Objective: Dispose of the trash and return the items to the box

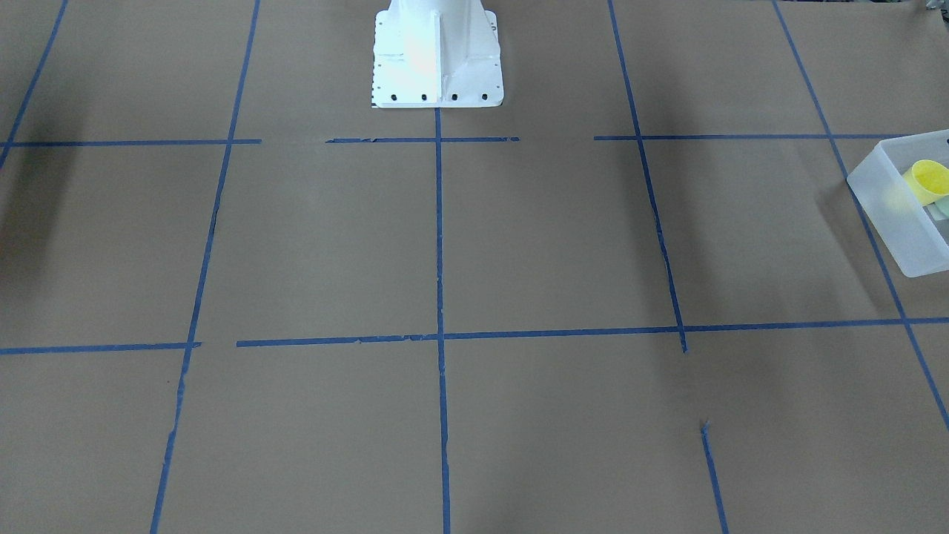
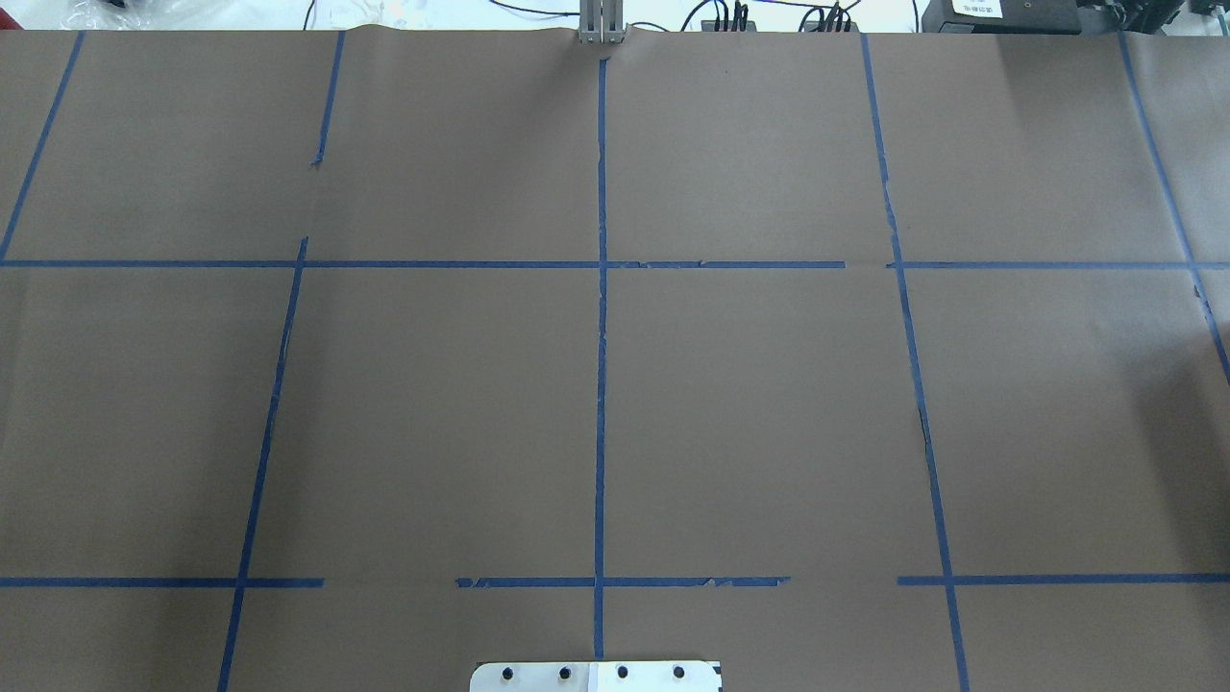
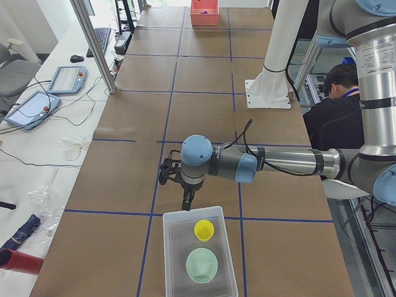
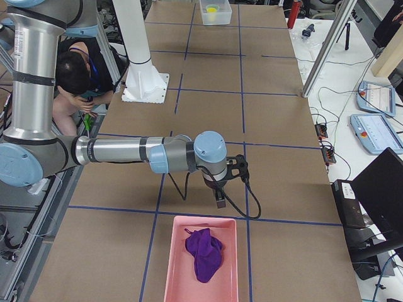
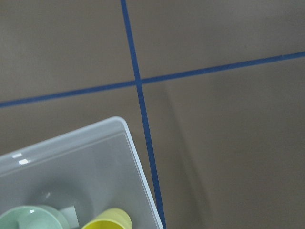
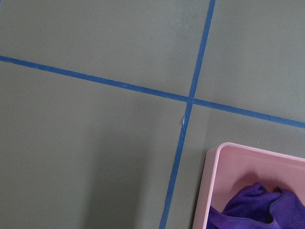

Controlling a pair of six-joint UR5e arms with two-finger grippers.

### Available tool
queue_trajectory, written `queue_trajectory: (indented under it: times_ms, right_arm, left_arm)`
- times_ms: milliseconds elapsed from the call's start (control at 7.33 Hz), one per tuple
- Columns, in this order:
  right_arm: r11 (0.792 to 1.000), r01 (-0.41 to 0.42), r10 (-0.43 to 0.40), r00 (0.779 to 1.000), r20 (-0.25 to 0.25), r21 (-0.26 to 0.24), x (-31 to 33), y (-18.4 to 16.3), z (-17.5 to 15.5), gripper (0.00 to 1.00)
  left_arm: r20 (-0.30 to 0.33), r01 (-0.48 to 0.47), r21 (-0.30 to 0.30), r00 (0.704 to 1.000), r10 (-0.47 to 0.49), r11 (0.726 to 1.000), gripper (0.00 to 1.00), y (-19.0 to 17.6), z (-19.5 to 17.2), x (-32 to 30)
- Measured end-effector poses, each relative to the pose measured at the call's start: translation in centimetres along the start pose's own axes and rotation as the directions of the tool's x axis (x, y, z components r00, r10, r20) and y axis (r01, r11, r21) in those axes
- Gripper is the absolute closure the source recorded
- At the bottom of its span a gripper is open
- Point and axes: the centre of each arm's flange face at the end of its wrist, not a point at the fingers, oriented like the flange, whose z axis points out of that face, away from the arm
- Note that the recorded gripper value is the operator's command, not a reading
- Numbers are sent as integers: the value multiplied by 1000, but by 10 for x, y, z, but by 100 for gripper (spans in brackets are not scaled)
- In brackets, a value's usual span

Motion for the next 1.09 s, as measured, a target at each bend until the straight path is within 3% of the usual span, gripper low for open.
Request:
queue_trajectory:
  times_ms: [545, 818, 1091]
  right_arm:
    - [1000, 5, -5, 1000, 6, 1, -1, 29, 4, 0]
    - [999, -7, 7, 1000, -3, -39, -6, 28, 10, 0]
    - [996, -27, 20, 996, -83, -84, -11, 14, 7, 0]
  left_arm:
    - [17, 42, -37, 999, -41, 998, 0, 7, 8, -11]
    - [18, 34, -25, 999, -34, 999, 0, 5, 3, -8]
    - [17, 30, -20, 999, -29, 999, 0, 4, 0, -6]
